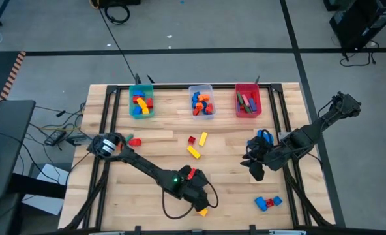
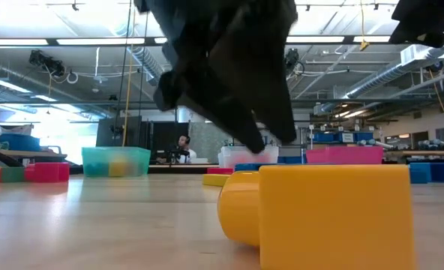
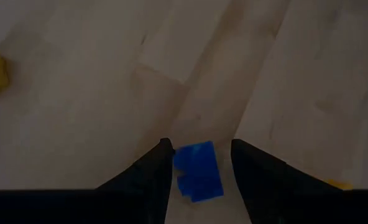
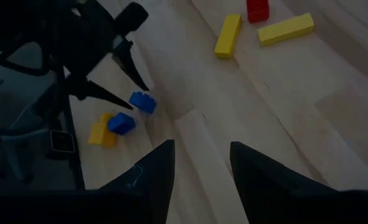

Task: Sort blocks by size
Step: Put the blue 4 stud game piece into the transparent bin, then put the blue 1 stud game piece into the blue bin

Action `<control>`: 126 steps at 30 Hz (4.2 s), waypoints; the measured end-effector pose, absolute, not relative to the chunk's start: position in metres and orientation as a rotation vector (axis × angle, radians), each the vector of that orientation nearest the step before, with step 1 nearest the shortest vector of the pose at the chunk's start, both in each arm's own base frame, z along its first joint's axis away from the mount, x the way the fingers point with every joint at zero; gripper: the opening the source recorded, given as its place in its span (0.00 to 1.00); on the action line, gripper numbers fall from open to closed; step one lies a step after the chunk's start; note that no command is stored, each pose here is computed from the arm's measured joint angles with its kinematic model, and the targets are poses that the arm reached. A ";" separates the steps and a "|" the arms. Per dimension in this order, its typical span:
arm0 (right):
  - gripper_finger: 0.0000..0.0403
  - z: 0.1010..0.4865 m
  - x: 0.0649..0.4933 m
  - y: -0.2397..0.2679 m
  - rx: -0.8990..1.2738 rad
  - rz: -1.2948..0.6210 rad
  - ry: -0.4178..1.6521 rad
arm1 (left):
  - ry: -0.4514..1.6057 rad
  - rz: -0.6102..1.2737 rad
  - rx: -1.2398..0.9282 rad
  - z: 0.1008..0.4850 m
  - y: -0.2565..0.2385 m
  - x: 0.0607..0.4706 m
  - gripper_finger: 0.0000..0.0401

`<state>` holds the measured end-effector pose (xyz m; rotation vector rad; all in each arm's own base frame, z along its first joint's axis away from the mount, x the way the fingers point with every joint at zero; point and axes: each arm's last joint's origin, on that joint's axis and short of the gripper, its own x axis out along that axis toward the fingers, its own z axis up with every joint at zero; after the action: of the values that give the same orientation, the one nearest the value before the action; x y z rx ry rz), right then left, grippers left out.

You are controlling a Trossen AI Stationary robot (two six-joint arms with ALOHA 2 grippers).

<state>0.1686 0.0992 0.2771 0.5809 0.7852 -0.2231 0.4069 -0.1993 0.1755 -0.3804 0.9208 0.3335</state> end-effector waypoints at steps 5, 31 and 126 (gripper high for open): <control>0.42 0.277 0.169 0.099 0.580 -0.223 0.785 | 0.944 0.337 -0.370 0.165 -0.201 0.408 0.43; 0.42 0.277 0.168 0.098 0.537 -0.241 0.768 | 1.028 0.326 -0.403 0.145 -0.190 0.416 0.23; 0.07 0.303 0.170 0.126 0.840 -0.343 0.823 | 0.857 0.381 -0.044 0.228 -0.122 0.446 0.48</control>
<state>0.1698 0.1262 0.3029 0.8404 0.8226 -0.3433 0.4455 -0.1223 0.2278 -0.0438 0.8572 0.3808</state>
